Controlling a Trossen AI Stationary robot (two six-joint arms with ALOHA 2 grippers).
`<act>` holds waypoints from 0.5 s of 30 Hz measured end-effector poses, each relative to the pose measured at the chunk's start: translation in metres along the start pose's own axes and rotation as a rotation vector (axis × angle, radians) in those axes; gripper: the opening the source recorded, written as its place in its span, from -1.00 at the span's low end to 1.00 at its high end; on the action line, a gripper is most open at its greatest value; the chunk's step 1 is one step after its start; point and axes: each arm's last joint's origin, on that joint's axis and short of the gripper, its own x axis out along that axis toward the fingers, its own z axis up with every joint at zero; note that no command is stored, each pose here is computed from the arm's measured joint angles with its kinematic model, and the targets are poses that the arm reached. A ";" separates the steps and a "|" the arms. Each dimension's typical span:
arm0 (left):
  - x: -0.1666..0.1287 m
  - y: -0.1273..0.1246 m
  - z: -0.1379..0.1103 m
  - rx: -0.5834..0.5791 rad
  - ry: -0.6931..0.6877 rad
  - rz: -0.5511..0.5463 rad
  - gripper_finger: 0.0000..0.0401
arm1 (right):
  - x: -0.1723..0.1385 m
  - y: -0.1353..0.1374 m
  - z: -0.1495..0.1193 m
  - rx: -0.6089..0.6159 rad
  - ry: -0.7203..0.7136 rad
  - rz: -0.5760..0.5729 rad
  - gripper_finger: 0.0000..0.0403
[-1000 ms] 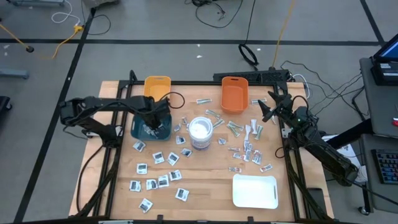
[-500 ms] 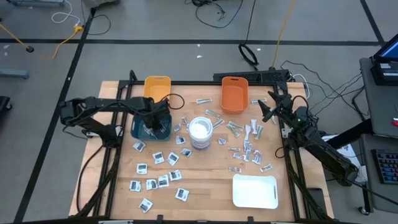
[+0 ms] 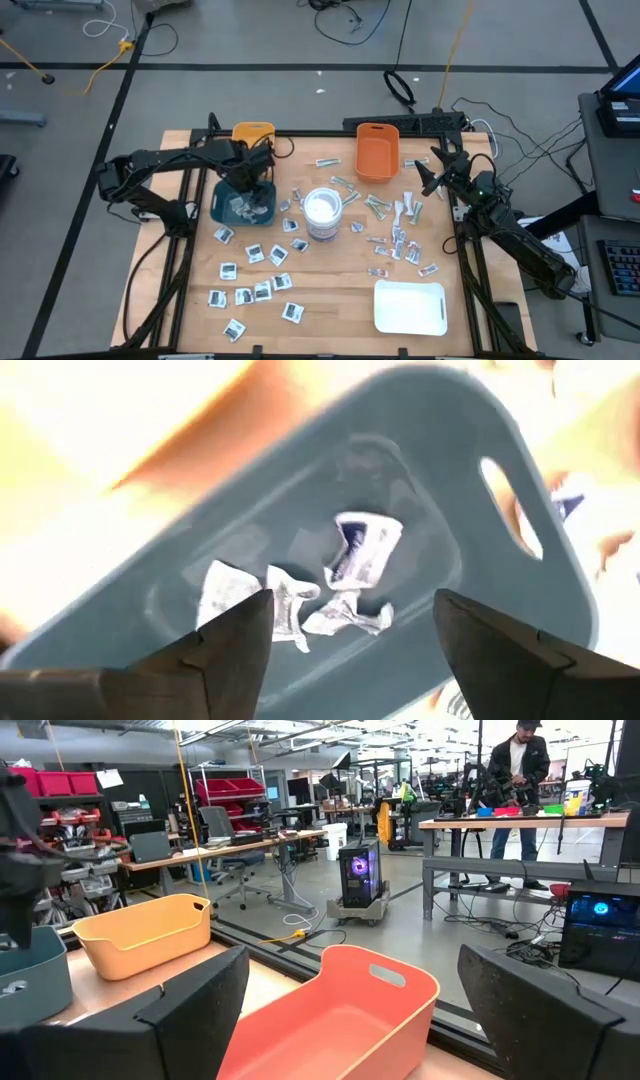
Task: Pick & Place First Aid Supplies
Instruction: Put the blue pad into the blue bin
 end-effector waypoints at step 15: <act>-0.026 -0.021 0.066 -0.148 0.083 0.128 0.31 | 0.000 0.000 0.000 0.000 0.000 0.001 0.77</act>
